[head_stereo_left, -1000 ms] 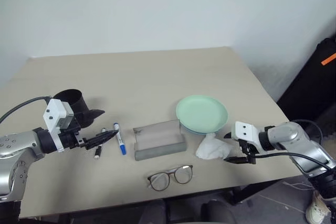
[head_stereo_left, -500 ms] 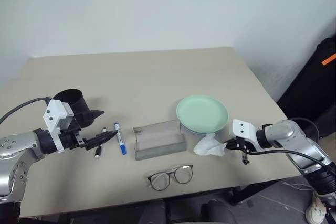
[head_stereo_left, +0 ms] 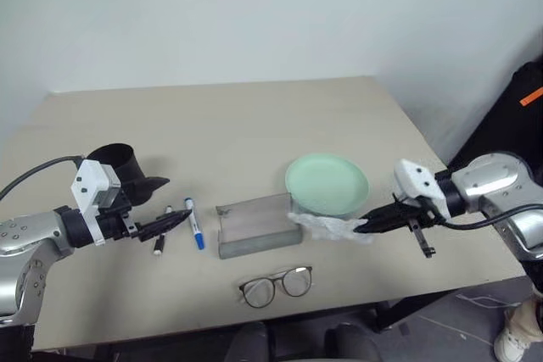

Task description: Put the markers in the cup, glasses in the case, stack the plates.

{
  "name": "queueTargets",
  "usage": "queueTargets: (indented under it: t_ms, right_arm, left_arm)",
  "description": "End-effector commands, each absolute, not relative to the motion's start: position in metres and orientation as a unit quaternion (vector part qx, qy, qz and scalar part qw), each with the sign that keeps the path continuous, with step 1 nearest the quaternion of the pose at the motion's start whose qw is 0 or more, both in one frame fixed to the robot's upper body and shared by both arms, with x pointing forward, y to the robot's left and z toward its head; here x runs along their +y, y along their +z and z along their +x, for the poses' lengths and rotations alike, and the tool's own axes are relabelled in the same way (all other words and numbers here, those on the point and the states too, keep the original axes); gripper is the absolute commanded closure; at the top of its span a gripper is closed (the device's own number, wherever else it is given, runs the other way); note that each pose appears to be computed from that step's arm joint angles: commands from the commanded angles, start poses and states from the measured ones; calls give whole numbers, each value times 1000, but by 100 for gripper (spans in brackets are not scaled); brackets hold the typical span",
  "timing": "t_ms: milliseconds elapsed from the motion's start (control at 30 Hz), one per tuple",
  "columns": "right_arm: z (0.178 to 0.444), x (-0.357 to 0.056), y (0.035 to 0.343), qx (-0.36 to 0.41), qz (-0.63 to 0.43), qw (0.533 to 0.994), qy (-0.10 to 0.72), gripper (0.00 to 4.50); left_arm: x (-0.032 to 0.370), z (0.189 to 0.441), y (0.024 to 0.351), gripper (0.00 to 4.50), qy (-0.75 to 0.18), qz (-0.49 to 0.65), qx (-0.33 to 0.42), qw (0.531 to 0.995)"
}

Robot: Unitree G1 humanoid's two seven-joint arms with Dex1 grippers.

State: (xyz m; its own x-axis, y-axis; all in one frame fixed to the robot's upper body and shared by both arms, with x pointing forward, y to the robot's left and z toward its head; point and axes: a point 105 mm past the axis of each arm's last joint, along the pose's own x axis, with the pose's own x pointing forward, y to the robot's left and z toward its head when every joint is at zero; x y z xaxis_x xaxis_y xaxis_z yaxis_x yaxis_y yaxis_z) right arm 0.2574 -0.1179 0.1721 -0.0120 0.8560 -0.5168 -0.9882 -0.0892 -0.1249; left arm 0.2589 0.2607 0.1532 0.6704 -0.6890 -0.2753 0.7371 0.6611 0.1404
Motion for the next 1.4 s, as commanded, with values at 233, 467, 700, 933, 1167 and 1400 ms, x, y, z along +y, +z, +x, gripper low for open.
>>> queueTargets:
  t_ms: [233,467,700,933,1167,1400]
  right_arm:
    - [343,-138,146,163,-304,783,518,448]
    - [375,-156,129,178,-358,805,439,448]
    - [372,-140,125,173,-346,797,464,393]
    - [361,-137,157,128,-315,794,503,152]
    - [300,-139,196,125,-203,733,637,7]
    - [277,-134,188,152,-182,711,662,7]
  left_arm:
    - [256,262,162,0,-396,134,81,905]
    - [256,261,162,0,-395,134,81,905]
    - [251,263,163,0,-399,133,77,904]
    - [238,247,139,0,-450,127,137,873]
    - [171,223,123,0,-548,66,158,819]
    - [121,218,120,0,-628,45,184,755]
